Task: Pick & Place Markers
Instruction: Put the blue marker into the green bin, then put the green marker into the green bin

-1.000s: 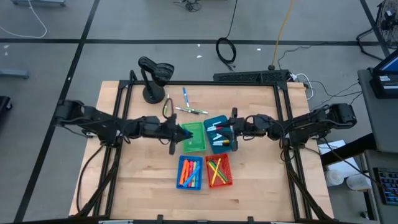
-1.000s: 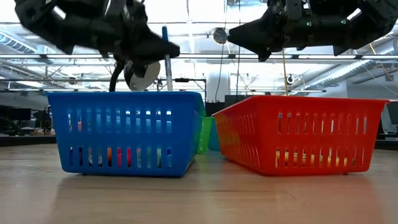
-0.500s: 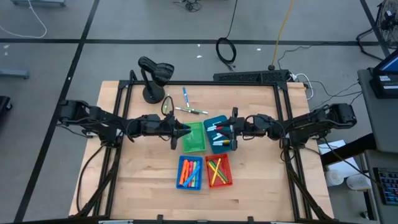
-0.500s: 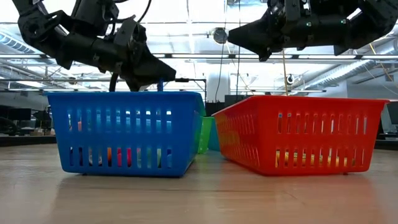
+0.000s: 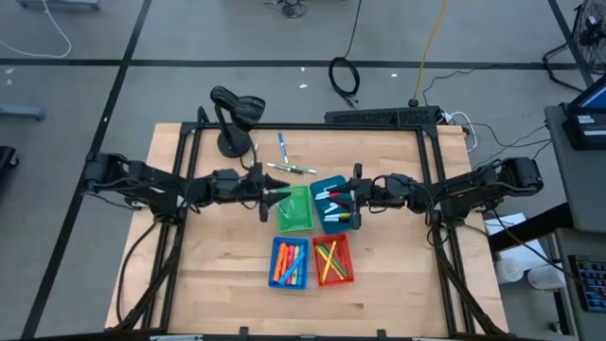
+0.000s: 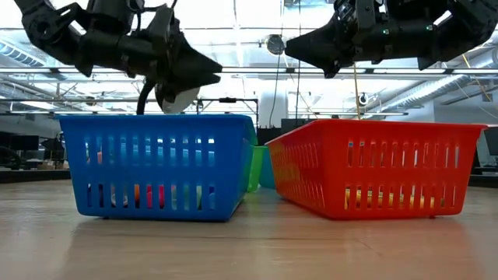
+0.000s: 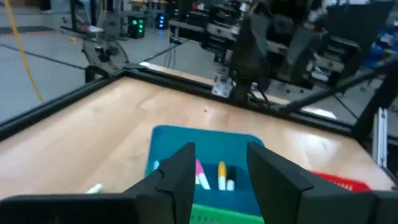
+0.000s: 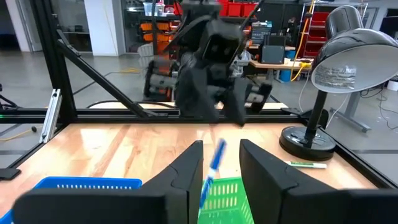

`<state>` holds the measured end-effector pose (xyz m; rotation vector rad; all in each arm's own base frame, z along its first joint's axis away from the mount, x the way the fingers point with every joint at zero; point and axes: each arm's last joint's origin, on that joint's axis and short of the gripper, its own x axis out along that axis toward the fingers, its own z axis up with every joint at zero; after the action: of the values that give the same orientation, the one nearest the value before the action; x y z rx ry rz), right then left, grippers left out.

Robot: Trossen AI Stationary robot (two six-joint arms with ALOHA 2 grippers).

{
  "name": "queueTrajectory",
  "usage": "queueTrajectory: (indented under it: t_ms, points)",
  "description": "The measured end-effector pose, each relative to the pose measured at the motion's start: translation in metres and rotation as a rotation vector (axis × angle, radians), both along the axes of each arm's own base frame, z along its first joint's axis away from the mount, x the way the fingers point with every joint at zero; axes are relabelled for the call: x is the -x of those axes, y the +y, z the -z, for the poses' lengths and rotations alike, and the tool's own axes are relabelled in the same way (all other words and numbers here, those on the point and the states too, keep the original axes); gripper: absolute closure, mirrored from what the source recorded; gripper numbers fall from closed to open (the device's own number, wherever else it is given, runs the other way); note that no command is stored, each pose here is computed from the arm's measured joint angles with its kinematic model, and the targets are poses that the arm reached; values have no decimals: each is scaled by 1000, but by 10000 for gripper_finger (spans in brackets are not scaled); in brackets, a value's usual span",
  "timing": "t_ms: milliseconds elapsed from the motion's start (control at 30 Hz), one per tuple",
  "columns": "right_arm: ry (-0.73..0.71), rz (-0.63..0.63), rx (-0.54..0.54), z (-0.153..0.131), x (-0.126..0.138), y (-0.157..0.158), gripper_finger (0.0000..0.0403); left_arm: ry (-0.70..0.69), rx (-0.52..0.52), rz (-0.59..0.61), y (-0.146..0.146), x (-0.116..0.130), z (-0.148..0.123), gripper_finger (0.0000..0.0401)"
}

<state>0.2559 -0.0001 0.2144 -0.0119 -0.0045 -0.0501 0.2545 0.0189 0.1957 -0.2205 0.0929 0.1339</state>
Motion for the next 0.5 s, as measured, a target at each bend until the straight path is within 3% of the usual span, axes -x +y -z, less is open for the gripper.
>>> queueTrajectory:
  t_ms: [167,333,400,500]
  points:
    - [0,0,0,0,0,0,312,-26,14,-6,6,-5,-23,252]
    - [11,0,0,1,0,0,312,184,-19,17,6,-16,-37,252]
    - [14,0,0,1,0,0,312,305,-44,-61,9,-16,-43,252]
    - [15,0,0,2,0,0,312,538,-104,-276,17,-8,-39,252]
